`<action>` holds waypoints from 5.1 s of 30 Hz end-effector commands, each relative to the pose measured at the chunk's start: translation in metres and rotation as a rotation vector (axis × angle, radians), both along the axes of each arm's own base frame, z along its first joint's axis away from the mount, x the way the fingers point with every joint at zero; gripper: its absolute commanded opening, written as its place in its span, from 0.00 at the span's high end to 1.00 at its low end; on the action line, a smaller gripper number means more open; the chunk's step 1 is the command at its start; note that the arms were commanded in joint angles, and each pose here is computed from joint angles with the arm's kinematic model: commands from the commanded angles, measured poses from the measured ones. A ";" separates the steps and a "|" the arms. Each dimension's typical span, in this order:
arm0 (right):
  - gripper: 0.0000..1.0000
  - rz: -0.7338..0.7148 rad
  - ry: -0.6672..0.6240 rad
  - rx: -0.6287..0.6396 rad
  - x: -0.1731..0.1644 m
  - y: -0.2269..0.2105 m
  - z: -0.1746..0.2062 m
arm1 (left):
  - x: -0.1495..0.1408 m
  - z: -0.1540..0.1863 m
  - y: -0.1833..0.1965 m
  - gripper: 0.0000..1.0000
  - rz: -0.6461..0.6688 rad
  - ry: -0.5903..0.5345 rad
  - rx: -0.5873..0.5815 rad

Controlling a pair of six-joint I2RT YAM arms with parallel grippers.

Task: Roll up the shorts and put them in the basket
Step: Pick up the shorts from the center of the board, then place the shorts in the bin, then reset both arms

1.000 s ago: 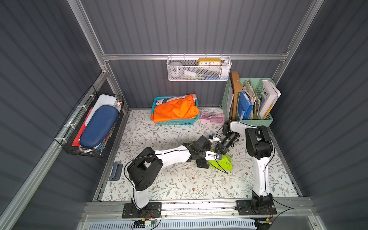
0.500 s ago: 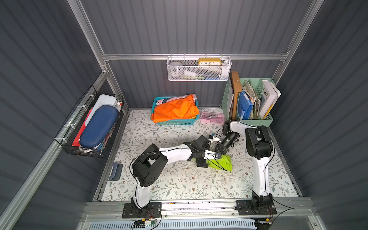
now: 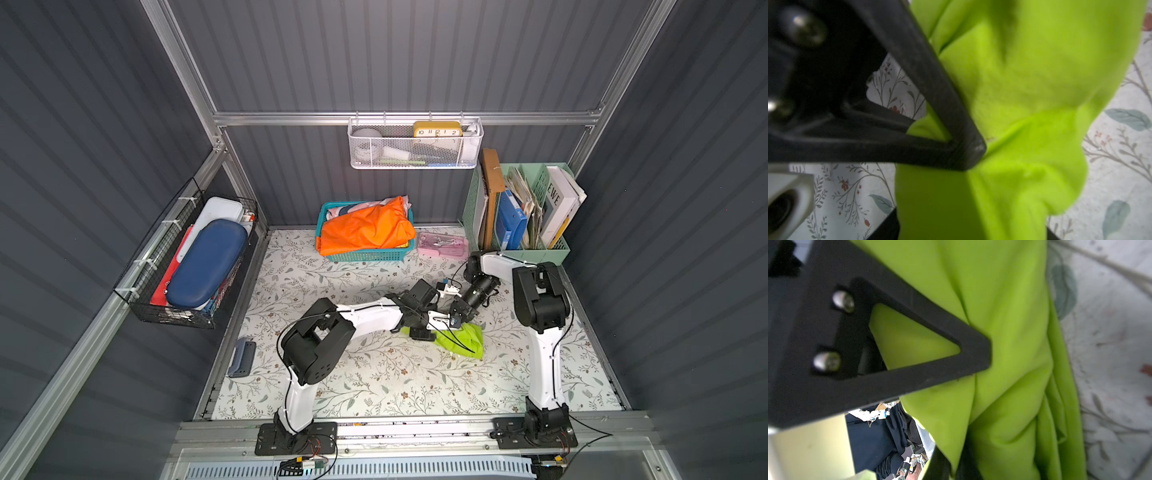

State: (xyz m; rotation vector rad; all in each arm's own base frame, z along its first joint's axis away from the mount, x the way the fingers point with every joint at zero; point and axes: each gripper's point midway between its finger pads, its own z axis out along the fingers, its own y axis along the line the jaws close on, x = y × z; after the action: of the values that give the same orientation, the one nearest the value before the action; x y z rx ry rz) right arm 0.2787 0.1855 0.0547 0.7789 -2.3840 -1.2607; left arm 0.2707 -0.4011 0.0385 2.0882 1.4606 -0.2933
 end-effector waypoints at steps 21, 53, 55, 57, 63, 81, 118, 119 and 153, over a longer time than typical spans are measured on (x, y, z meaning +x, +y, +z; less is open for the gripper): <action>1.00 -0.223 -0.336 -0.042 0.048 -0.028 0.018 | -0.035 -0.058 0.025 1.00 -0.025 0.220 0.170; 0.72 -0.795 -0.906 -0.265 0.077 -0.126 0.126 | 0.086 0.100 0.057 1.00 0.239 -0.057 0.038; 0.72 -0.811 -0.947 -0.261 0.072 -0.127 0.131 | 0.103 0.130 0.057 1.00 0.267 -0.116 -0.004; 0.72 -0.819 -0.964 -0.265 0.066 -0.128 0.131 | 0.120 0.160 0.057 1.00 0.287 -0.168 -0.051; 0.72 -0.814 -1.037 -0.231 0.048 -0.125 0.142 | 0.181 0.245 0.079 1.00 0.377 -0.356 -0.175; 0.72 -0.749 -1.058 -0.071 0.069 -0.081 0.151 | 0.338 0.306 0.204 1.00 0.656 -0.807 -0.332; 1.00 -0.747 -0.782 0.416 0.311 0.184 0.167 | 0.324 0.160 0.190 0.00 0.511 -0.232 -0.468; 1.00 -0.752 -0.770 0.410 0.313 0.186 0.162 | 0.322 0.171 0.188 0.00 0.499 -0.222 -0.497; 0.01 -0.707 -1.157 0.149 0.189 0.069 0.229 | 0.168 0.291 0.295 0.00 1.112 -0.261 -0.962</action>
State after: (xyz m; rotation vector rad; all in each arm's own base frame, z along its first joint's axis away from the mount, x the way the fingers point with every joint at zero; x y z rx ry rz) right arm 0.4690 0.2961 0.3230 0.9745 -3.5564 -1.9093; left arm 0.4394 -0.1434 0.3556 0.6683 1.5067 -0.2731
